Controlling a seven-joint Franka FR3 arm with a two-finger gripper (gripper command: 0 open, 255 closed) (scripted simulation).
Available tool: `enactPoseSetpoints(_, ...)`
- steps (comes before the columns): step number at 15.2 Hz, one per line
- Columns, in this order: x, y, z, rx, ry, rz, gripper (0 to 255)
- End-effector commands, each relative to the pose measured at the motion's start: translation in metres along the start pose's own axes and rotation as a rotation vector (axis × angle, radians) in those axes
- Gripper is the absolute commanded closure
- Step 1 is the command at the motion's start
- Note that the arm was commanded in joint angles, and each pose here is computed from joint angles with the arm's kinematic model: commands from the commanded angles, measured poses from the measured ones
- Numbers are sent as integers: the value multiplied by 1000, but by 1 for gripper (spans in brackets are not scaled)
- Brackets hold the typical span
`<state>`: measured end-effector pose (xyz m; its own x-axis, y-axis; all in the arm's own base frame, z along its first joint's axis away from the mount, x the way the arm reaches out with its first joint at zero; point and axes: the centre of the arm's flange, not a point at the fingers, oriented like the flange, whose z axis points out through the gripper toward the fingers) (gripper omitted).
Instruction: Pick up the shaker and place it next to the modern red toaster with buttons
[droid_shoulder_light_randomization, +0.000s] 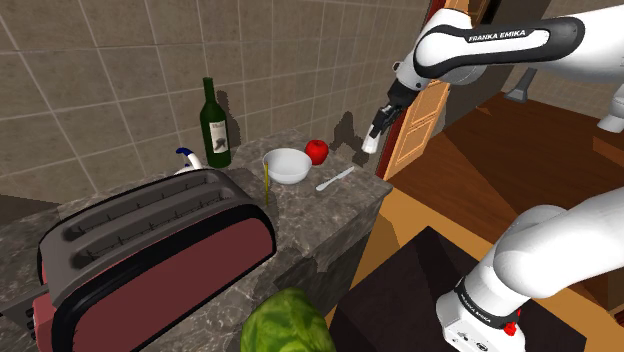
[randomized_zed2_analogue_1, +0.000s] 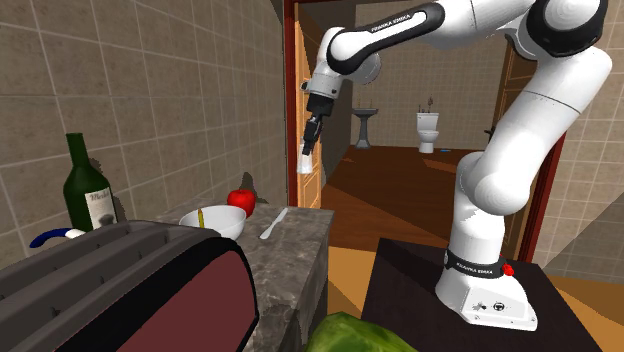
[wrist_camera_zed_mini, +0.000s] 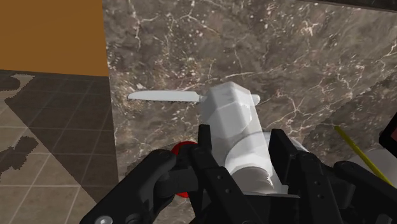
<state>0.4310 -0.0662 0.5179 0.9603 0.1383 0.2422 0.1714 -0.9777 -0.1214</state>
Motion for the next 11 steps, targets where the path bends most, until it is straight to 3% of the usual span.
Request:
enactPoseSetpoints(1,2,-1,-11,0,0,0,255)
enactPoseSetpoints(11,15,-8,-62,0,0,0,255)
